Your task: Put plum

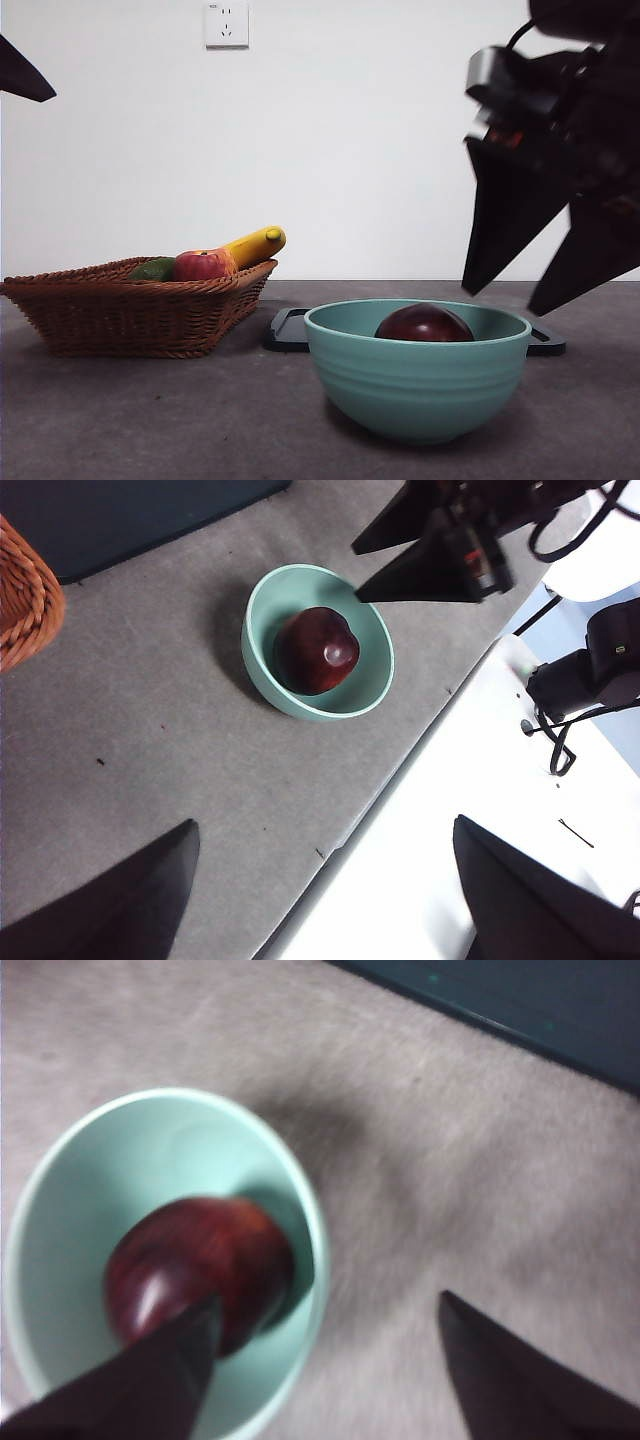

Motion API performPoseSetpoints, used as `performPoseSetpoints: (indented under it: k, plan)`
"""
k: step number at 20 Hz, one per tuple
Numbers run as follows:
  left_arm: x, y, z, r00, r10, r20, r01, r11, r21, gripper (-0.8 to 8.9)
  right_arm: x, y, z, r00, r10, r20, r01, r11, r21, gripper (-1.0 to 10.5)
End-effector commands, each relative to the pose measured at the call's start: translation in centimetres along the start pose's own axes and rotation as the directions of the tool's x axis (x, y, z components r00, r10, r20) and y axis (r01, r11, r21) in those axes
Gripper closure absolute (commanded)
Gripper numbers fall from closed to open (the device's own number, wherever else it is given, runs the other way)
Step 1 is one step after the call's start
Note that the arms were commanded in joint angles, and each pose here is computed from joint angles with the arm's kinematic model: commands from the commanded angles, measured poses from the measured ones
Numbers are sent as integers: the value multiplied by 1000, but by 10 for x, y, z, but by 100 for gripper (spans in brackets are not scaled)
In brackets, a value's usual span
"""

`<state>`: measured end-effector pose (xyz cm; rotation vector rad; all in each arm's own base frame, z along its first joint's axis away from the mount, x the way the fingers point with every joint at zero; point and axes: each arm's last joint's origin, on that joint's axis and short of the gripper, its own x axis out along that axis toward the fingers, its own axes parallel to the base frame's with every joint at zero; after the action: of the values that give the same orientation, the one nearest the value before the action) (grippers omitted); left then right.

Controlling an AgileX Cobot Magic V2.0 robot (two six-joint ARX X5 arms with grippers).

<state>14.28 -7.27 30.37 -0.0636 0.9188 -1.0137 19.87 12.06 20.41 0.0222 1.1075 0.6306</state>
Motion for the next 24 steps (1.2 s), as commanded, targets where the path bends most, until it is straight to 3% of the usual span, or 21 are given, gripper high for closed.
performPoseSetpoints:
  k: [1,10,16,21,24]
  plan:
    - [-1,-1,3,1000,-8,9,8,1000,23,411,12,3,4,1000,-18,-5,18,1000,-2,694]
    - [-1,-1,3,1000,-8,10,8,1000,23,411,34,10,4,998,-42,-37,42,999,-23,935]
    - [-1,-1,3,1000,-8,9,8,1000,23,411,25,16,13,1000,-18,6,18,1000,-11,935]
    - [-1,-1,3,1000,-8,9,8,1000,23,411,2,22,46,995,-23,100,24,1000,-14,935]
    - [-1,-1,3,1000,-8,9,8,1000,23,411,-9,12,69,987,-47,156,46,999,10,935]
